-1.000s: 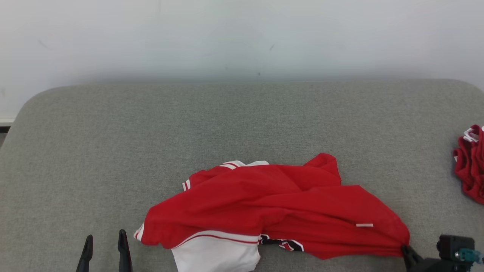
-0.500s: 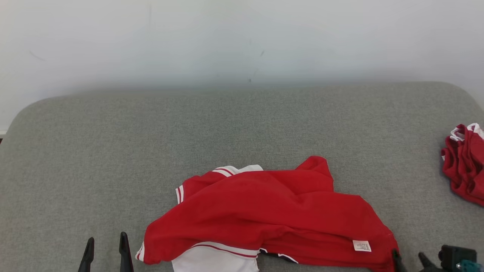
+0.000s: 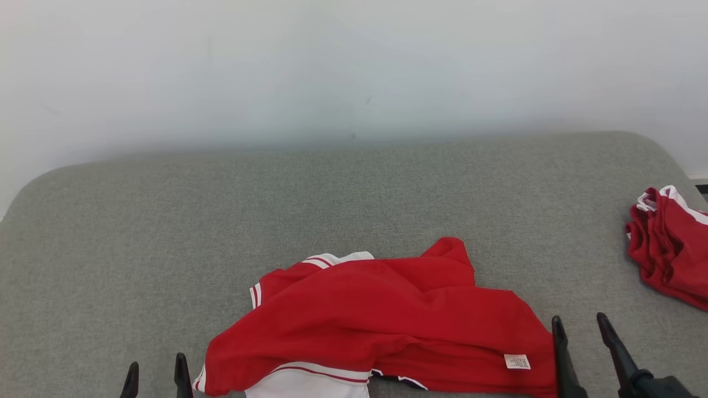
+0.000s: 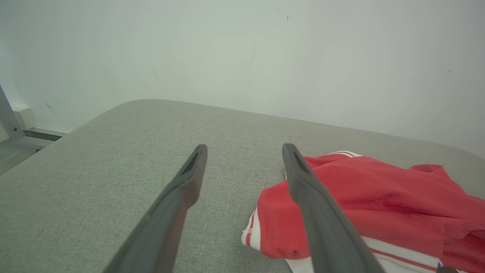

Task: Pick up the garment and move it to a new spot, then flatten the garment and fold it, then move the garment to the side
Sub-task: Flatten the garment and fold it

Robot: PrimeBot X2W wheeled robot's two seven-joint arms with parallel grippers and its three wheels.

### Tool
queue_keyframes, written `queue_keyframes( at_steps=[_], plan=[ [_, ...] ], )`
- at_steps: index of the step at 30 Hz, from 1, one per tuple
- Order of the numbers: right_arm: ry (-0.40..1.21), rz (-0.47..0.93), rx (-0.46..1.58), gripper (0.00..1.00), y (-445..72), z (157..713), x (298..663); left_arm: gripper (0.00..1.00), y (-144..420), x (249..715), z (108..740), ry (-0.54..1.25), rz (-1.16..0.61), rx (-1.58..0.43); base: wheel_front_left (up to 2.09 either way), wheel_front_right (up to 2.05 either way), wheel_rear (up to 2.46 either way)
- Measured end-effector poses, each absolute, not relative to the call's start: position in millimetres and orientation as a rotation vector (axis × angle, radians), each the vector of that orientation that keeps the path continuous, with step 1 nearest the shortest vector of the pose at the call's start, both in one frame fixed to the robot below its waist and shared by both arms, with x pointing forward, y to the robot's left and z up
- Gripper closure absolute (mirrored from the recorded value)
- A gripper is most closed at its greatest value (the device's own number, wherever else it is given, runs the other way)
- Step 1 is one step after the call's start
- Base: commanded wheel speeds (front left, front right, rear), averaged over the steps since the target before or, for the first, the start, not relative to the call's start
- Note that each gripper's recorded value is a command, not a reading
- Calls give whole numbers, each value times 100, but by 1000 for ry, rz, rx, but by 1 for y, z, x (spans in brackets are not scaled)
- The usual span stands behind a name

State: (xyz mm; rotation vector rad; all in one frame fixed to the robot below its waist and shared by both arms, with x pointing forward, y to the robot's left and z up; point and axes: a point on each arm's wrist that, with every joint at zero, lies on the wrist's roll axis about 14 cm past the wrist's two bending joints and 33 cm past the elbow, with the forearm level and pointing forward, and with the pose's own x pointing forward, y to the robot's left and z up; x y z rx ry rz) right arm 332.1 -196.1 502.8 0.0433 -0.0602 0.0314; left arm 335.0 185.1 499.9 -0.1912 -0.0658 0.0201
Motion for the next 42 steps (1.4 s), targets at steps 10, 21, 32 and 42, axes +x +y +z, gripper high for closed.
queue_keyframes(
  at_steps=[10,21,32,42],
  plan=[
    [-104,62,21,0,-185,513,318,0,170,330,479,5,-26,-207,0,0,0],
    [-110,55,36,0,-185,515,317,0,160,343,437,200,-102,-181,0,0,0],
    [-86,32,56,0,-190,507,320,0,151,376,416,436,-174,-177,0,0,0],
    [-70,2,60,0,-197,503,323,100,137,386,401,601,-227,-163,0,0,0]
  ],
)
